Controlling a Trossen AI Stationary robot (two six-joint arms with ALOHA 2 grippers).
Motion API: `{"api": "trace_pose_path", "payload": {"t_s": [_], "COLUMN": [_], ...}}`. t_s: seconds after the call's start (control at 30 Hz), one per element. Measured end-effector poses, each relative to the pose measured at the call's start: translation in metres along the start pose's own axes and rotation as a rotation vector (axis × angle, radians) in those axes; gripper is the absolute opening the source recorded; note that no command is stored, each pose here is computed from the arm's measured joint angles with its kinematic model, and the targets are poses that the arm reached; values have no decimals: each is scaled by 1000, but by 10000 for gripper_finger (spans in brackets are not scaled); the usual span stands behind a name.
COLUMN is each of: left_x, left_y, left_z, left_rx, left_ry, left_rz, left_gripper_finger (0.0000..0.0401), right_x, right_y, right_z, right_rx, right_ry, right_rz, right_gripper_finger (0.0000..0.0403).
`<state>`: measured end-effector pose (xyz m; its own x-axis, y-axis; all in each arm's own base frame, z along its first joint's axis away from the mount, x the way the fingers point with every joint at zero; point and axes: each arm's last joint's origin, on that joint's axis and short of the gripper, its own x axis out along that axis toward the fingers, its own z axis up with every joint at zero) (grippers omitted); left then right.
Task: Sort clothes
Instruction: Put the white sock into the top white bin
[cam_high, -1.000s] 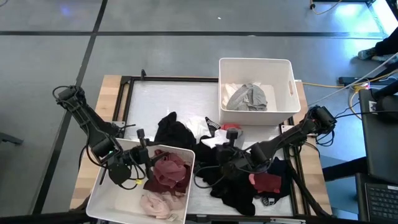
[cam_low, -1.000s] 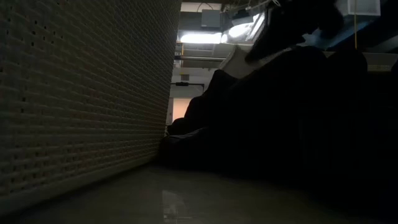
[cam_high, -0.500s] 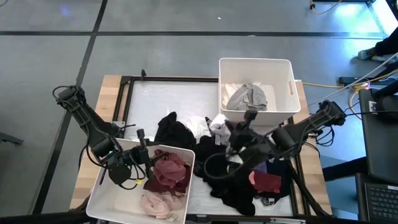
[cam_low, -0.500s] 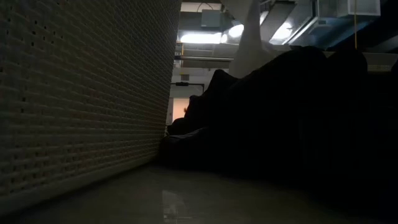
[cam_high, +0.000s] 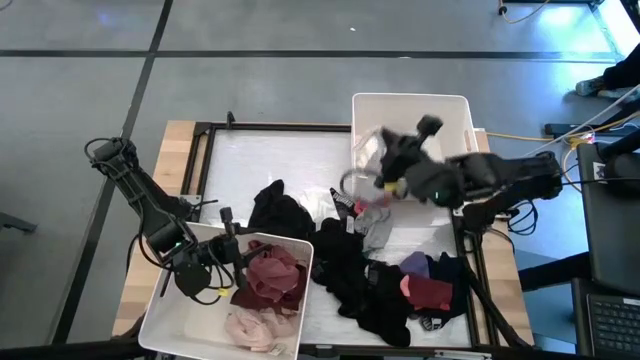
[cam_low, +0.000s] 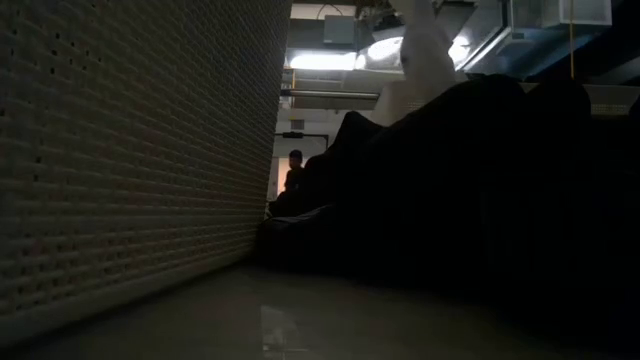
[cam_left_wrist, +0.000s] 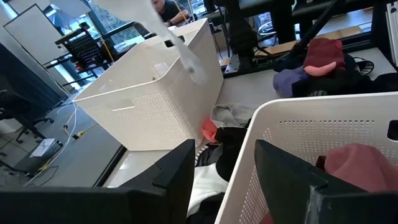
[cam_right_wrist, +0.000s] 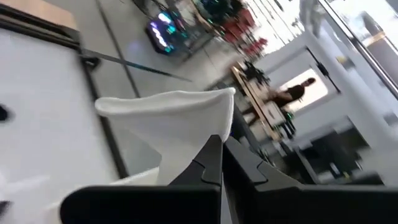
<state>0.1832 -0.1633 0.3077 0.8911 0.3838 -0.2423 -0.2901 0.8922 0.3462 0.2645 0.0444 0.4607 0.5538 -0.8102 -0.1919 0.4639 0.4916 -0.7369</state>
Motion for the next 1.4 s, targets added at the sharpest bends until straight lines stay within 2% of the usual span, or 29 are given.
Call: {"api": "trace_pose_path", "payload": {"t_s": [0.13,0.3,0.43,0.7,0.9,1.07,1.2,1.4], "left_x": [0,0,0,0,0,0,0,0], "left_y": [0,0,0,0,0,0,0,0], "left_z": [0,0,0,0,0,0,0,0], "left_rx": [0,0,1,3,2,1,1,1], "left_ry": [0,0,0,0,0,0,0,0], "left_rz": [0,0,0,0,0,0,0,0], "left_gripper_finger": [156,156,156,156,156,156,156,156], "right_x": [19,40,60,104,128,140,144,139], "right_y": [-26,-57,-63,-37,-8,10,9,4], "right_z": [-12,-38,-62,-108,-139,-158,-163,-156], "right_rx": [30,91,164,247,269,347,406,425], "right_ry": [75,211,311,501,578,615,639,642], "right_rz": [-74,-160,-107,83,184,205,220,323], "right_gripper_finger": [7,7,7,8,8,9,41,142]}}
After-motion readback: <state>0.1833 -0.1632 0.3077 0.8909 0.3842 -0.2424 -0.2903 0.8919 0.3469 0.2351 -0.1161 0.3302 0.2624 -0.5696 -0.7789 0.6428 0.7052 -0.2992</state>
